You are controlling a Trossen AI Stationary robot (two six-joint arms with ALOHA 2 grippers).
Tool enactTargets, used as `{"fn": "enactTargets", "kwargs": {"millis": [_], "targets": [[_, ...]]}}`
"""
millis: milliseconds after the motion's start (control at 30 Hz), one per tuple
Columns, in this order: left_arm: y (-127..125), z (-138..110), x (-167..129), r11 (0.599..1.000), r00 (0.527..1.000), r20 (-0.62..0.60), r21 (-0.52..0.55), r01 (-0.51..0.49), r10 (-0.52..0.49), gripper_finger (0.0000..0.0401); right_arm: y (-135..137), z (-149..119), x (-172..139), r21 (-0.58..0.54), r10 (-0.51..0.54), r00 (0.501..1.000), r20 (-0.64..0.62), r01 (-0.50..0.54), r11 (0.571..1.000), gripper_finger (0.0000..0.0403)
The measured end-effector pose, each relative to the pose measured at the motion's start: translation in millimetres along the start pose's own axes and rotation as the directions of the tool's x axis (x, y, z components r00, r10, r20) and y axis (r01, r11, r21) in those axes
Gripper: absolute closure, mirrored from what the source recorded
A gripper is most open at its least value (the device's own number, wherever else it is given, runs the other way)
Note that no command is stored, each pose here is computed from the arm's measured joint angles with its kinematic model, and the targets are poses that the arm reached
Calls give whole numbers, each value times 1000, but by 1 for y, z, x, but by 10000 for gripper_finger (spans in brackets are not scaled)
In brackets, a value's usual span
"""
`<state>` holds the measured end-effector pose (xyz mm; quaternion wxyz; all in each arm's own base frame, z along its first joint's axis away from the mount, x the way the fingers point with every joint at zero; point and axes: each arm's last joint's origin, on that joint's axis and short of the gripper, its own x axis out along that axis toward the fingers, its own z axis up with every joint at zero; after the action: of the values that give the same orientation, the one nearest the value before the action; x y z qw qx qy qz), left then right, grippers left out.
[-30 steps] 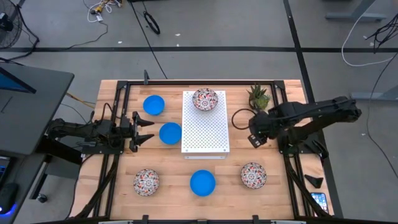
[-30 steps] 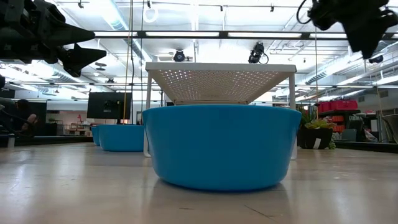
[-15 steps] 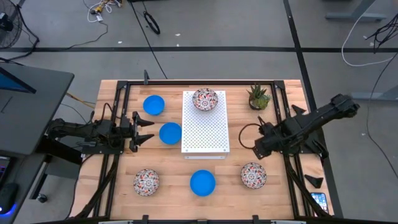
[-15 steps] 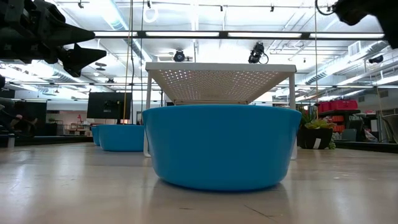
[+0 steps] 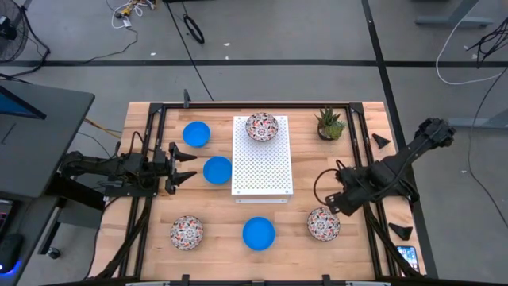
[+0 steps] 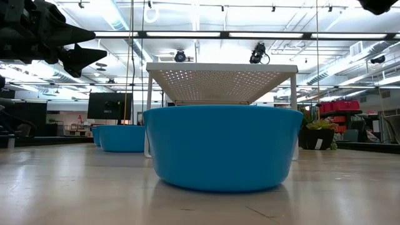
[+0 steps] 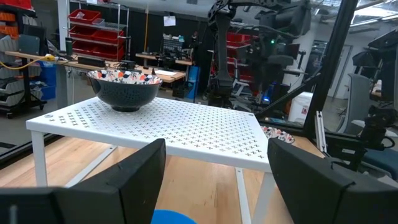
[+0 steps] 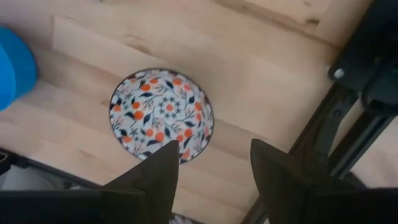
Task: Pick & Place Mini bowls
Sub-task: Stack the right white bowl on top of the other white bowl on the shelf
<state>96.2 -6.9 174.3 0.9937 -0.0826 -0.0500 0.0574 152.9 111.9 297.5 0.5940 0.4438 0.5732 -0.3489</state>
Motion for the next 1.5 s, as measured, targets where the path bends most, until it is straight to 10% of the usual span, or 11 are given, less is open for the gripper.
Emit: {"fn": "enactTargets", "kwargs": {"millis": [1500], "targets": [[0, 0, 0, 1000, 1000, 0, 0, 0, 0, 113, 19, -29, 28, -11, -52, 996, 65, 53, 999, 201]]}}
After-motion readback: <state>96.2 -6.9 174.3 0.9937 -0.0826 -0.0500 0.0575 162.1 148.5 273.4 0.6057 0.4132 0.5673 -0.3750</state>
